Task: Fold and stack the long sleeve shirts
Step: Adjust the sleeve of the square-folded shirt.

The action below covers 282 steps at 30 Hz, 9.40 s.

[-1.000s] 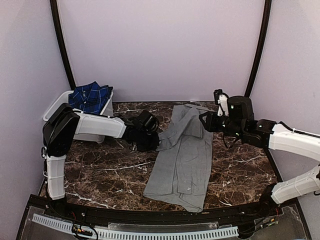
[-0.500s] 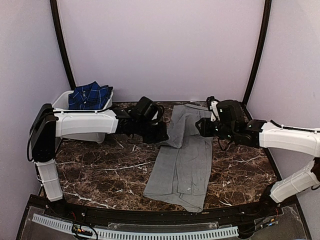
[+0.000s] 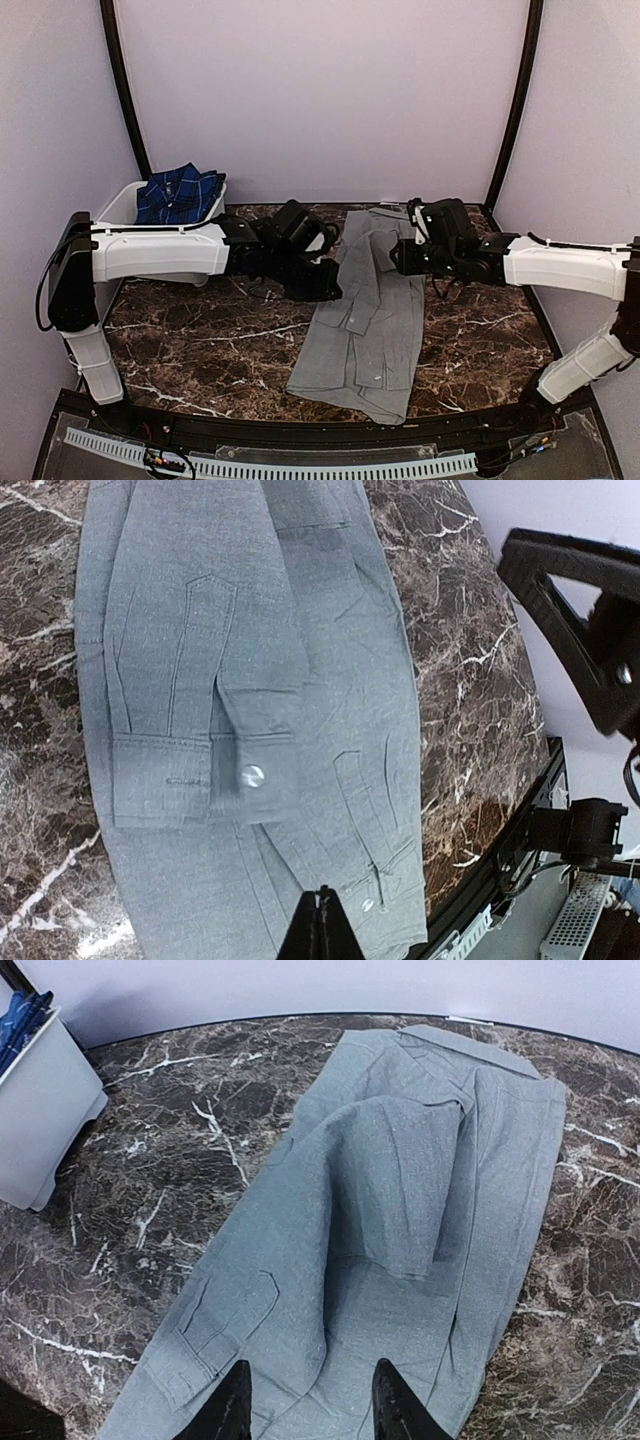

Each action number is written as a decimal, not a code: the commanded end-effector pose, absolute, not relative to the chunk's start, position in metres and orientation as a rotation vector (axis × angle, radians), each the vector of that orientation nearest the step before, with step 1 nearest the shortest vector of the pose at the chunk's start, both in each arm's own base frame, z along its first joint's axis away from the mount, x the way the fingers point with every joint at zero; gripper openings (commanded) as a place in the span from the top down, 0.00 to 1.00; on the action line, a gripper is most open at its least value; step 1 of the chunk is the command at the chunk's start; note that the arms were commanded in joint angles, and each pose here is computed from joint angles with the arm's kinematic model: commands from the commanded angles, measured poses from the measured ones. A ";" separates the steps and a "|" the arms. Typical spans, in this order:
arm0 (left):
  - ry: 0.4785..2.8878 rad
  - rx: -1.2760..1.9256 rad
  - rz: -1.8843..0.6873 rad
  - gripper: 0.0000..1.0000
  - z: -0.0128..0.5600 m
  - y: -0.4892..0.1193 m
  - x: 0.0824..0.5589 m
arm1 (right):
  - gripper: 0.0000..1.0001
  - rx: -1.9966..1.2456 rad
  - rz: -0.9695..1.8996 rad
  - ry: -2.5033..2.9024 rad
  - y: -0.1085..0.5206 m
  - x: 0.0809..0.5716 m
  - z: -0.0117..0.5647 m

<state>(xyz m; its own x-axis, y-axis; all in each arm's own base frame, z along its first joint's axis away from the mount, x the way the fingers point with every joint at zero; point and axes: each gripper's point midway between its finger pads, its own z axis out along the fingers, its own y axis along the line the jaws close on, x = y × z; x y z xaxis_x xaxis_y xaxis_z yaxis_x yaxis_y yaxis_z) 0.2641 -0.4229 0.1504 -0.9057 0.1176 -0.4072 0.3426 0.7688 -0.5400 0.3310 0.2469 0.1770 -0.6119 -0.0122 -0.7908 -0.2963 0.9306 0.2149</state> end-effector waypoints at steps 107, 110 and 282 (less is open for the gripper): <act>2.690 0.400 -0.854 1.00 0.103 -0.409 0.287 | 0.62 -0.127 0.216 2.398 0.224 0.423 0.093; 2.689 0.404 -0.858 1.00 0.105 -0.409 0.286 | 0.63 -0.128 0.199 2.400 0.223 0.428 0.091; 2.711 0.369 -0.958 0.56 0.098 -0.356 0.246 | 0.55 -0.258 0.715 2.280 0.304 0.316 0.192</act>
